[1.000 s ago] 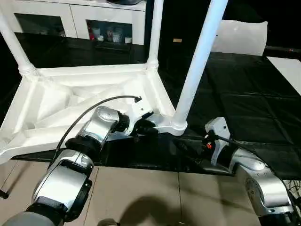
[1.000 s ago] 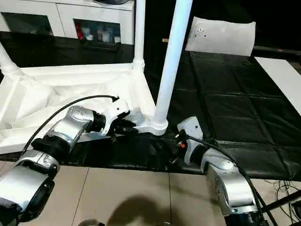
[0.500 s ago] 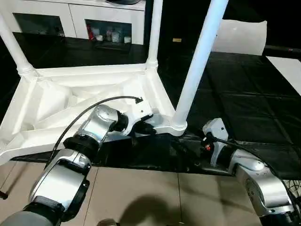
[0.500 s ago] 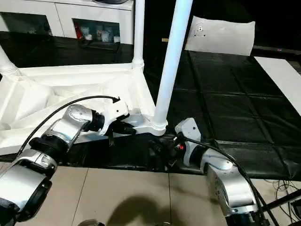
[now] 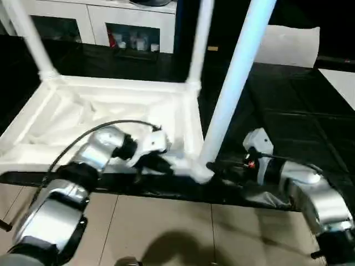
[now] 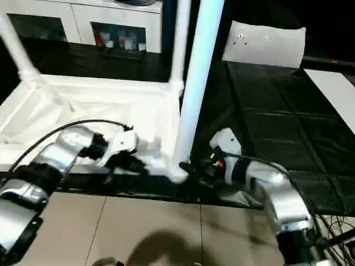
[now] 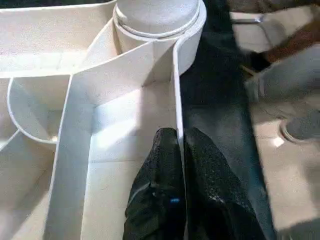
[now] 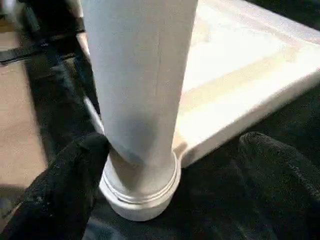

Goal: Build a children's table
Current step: Rotate leg to tighten

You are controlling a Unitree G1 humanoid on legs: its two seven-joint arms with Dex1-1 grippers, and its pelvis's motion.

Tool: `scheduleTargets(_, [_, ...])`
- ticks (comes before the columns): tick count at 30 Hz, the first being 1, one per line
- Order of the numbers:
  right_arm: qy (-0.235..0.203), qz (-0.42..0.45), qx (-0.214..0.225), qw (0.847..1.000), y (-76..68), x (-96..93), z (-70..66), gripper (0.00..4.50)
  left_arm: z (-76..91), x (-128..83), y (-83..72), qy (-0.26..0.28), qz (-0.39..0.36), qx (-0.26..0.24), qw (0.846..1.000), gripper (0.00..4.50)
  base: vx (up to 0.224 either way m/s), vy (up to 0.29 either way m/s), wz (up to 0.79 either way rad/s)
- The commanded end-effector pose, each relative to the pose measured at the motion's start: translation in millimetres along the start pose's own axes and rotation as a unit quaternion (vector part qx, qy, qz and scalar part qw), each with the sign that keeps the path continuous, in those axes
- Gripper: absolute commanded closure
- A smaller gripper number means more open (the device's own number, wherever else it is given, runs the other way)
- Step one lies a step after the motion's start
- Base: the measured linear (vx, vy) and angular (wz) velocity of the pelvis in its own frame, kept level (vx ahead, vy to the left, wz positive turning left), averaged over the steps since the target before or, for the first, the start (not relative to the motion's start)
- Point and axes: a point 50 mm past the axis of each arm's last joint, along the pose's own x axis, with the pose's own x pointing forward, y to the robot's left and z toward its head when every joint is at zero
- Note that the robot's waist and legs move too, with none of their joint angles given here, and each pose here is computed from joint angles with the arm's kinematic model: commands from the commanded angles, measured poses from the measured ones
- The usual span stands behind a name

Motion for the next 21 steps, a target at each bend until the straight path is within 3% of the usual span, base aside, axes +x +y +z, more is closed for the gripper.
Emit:
scheduleTargets(1, [-0.003,0.043,-0.008,0.999,1.8,0.3,4.2,0.00,-0.8,9,-9.0,0.022,-0.060,0.024,0.998,4.43,0.000,0.000,0.00])
scheduleTargets(3, [-0.008,0.065,-0.008,0.998,3.2,2.1,5.6,0.37,-0.9,8,-9.8,0.024,-0.067,0.028,0.997,4.50,0.000,0.000,0.00])
scheduleTargets(6, [-0.020,0.131,0.006,0.991,5.6,9.5,7.7,0.49,-0.3,6,-11.6,0.026,-0.084,0.041,0.995,4.50,0.000,0.000,0.00])
scheduleTargets(7, [-0.020,0.131,0.006,0.991,5.6,9.6,7.7,0.75,-0.3,6,-11.6,0.026,-0.084,0.041,0.995,4.50,0.000,0.000,0.00])
scheduleTargets(21, [0.005,0.202,0.011,0.979,1.9,21.0,5.3,1.89,0.7,4,-12.8,0.029,-0.096,0.053,0.993,4.50,0.000,0.000,0.00])
